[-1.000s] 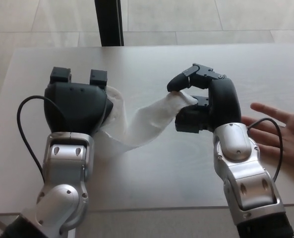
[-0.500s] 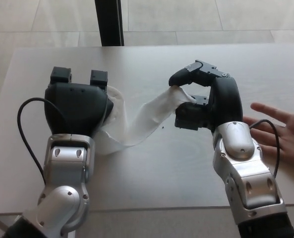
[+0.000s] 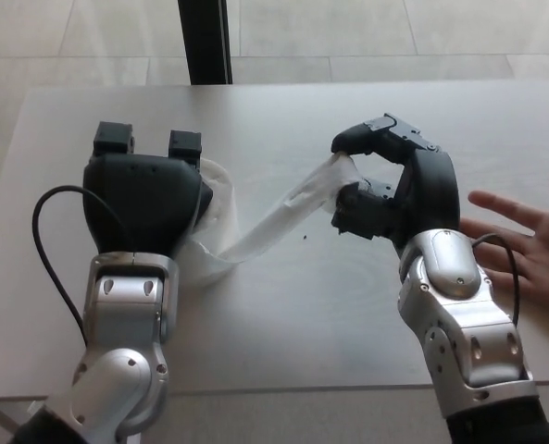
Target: A toilet paper roll is kept in the middle of the desk infront of the robot. The robot places its left hand on the top of the toilet paper roll to hold it still and uses its right hand to tear off a piece of toilet paper from it and hands the paper to a person
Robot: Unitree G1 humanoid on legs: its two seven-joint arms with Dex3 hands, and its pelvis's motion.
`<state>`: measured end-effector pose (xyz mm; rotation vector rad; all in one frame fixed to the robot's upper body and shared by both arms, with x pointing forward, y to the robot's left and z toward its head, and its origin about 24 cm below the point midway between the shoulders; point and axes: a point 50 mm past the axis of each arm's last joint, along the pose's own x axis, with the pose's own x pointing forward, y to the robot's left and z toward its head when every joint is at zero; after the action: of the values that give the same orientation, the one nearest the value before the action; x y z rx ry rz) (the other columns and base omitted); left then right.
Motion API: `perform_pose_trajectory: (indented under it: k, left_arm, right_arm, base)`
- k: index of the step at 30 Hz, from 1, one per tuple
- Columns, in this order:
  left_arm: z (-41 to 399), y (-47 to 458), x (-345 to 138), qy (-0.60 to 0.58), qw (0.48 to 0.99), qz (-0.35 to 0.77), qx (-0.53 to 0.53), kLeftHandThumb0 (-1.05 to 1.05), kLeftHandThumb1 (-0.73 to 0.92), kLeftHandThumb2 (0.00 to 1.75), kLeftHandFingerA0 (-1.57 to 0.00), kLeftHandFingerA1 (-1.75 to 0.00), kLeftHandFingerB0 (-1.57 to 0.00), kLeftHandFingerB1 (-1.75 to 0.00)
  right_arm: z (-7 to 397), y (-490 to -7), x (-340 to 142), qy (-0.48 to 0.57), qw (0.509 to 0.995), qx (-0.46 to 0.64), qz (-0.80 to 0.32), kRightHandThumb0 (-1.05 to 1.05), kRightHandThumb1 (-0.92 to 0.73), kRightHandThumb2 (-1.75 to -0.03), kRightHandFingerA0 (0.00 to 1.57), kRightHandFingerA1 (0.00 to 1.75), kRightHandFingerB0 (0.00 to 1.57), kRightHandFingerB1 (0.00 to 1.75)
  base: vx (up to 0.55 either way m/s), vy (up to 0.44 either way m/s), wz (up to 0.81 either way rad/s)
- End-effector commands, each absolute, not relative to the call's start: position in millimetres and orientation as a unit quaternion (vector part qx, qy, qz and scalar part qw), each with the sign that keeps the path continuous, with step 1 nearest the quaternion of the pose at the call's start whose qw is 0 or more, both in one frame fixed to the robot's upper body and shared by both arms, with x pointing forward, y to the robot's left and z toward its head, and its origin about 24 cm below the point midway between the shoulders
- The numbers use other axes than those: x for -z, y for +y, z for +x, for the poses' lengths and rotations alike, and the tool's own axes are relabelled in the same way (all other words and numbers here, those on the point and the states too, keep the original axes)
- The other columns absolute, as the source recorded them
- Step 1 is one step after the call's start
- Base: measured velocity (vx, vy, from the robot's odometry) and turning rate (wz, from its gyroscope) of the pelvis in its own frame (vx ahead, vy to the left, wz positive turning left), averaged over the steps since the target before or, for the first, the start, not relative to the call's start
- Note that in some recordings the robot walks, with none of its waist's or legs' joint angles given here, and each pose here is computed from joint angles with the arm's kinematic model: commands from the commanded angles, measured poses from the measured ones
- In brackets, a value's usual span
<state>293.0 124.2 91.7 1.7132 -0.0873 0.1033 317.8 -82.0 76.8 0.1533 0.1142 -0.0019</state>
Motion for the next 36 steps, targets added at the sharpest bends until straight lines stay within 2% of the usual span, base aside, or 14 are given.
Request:
perform_pose_trajectory:
  k: [1, 3, 4, 15, 20, 22, 27, 28, 30, 31, 32, 33, 35, 36]
  left_arm:
    - [254.2, 142.3, 1.1, 0.116, 0.651, 0.741, 0.119, -0.50, 0.77, 0.64, -0.29, -0.73, -0.32, -0.43]
    - [253.6, 141.5, 1.4, 0.110, 0.660, 0.734, 0.117, -0.52, 0.80, 0.63, -0.21, -0.78, -0.33, -0.46]
    - [253.2, 141.1, 2.0, 0.109, 0.655, 0.738, 0.121, -0.55, 0.82, 0.63, -0.19, -0.65, -0.31, -0.40]
    - [246.9, 141.5, 9.2, 0.123, 0.639, 0.748, 0.132, -0.44, 0.81, 0.62, -0.29, -0.88, -0.25, -0.38]
    - [242.4, 141.1, 12.3, 0.128, 0.635, 0.749, 0.138, -0.45, 0.85, 0.65, -0.25, -0.64, -0.24, -0.37]
    - [241.9, 140.8, 13.0, 0.128, 0.634, 0.750, 0.138, -0.45, 0.84, 0.65, -0.26, -0.67, -0.23, -0.37]
    - [240.9, 140.0, 15.7, 0.126, 0.640, 0.746, 0.133, -0.42, 0.84, 0.63, -0.26, -0.82, -0.23, -0.38]
    - [240.6, 140.1, 15.9, 0.126, 0.640, 0.746, 0.133, -0.42, 0.83, 0.62, -0.25, -1.02, -0.24, -0.39]
    - [240.5, 140.8, 15.8, 0.126, 0.621, 0.760, 0.143, -0.43, 0.86, 0.66, -0.28, -0.84, -0.22, -0.40]
    - [240.9, 142.5, 15.5, 0.131, 0.614, 0.765, 0.144, -0.42, 0.85, 0.68, -0.30, -0.91, -0.21, -0.40]
    - [240.5, 143.9, 15.2, 0.131, 0.611, 0.767, 0.144, -0.42, 0.85, 0.70, -0.32, -0.84, -0.22, -0.40]
    - [240.4, 143.8, 15.1, 0.131, 0.611, 0.768, 0.144, -0.40, 0.84, 0.72, -0.32, -0.83, -0.22, -0.40]
    - [240.1, 144.3, 15.5, 0.135, 0.611, 0.767, 0.144, -0.39, 0.83, 0.74, -0.32, -0.83, -0.21, -0.41]
    - [240.1, 144.5, 15.1, 0.135, 0.614, 0.765, 0.143, -0.38, 0.82, 0.74, -0.30, -0.75, -0.21, -0.40]
  right_arm:
    - [301.5, 32.3, -154.7, 0.143, 0.794, 0.041, 0.589, -0.29, -0.62, -1.33, 1.15, 1.75, 0.85, 1.75]
    - [303.8, 34.5, -162.4, 0.140, 0.794, 0.037, 0.590, -0.39, -0.57, -1.38, 1.39, 1.60, 1.14, 1.46]
    - [305.6, 36.4, -169.0, 0.141, 0.790, 0.036, 0.596, -0.29, -0.57, -1.38, 1.14, 1.75, 0.86, 1.75]
    - [327.9, 37.4, -228.4, 0.113, 0.748, 0.013, 0.654, -0.38, -0.76, -1.02, 1.08, 1.75, 0.85, 1.75]
    - [344.0, 24.7, -257.9, 0.090, 0.732, 0.007, 0.675, -0.47, -0.89, -0.73, 1.09, 1.75, 0.85, 1.75]
    - [347.4, 22.1, -265.1, 0.088, 0.732, 0.002, 0.675, -0.60, -0.70, -1.10, 1.33, 1.52, 1.18, 1.44]
    - [355.9, 11.2, -284.6, 0.076, 0.735, -0.003, 0.674, -0.69, -0.65, -1.01, 1.33, 1.57, 1.11, 1.45]
    - [356.7, 9.8, -285.5, 0.073, 0.737, 0.000, 0.672, -0.52, -0.92, -0.73, 1.10, 1.75, 0.86, 1.75]
    - [359.5, -0.6, -289.7, 0.060, 0.734, 0.025, 0.676, -0.56, -0.92, -0.80, 1.09, 1.75, 0.86, 1.71]
    - [364.2, -12.8, -289.6, 0.055, 0.731, 0.043, 0.679, -0.57, -0.75, -1.14, 1.32, 1.51, 1.17, 1.43]
    - [366.6, -19.7, -287.9, 0.050, 0.729, 0.054, 0.681, -0.46, -0.92, -0.80, 1.12, 1.75, 0.91, 1.75]
    - [370.1, -32.0, -284.1, 0.039, 0.731, 0.073, 0.677, -0.58, -0.73, -1.13, 1.34, 1.52, 1.19, 1.43]
    - [373.9, -42.7, -278.8, 0.039, 0.739, 0.088, 0.666, -0.52, -0.92, -0.87, 1.12, 1.75, 0.92, 1.75]
    - [374.7, -44.8, -277.5, 0.038, 0.740, 0.090, 0.665, -0.57, -0.76, -1.14, 1.34, 1.52, 1.18, 1.42]
  base:
    - [0.00, 0.000, 0.00]
    - [0.00, 0.000, 0.00]
    - [0.00, 0.000, 0.00]
    - [0.00, 0.000, 0.00]
    - [0.00, 0.000, 0.00]
    - [0.00, 0.000, 0.00]
    - [0.00, 0.000, 0.00]
    - [0.00, 0.000, 0.00]
    - [0.00, 0.000, 0.00]
    - [0.00, 0.000, 0.00]
    - [0.00, 0.000, 0.00]
    - [0.00, 0.000, 0.00]
    - [0.00, 0.000, 0.00]
    - [0.00, 0.000, 0.00]
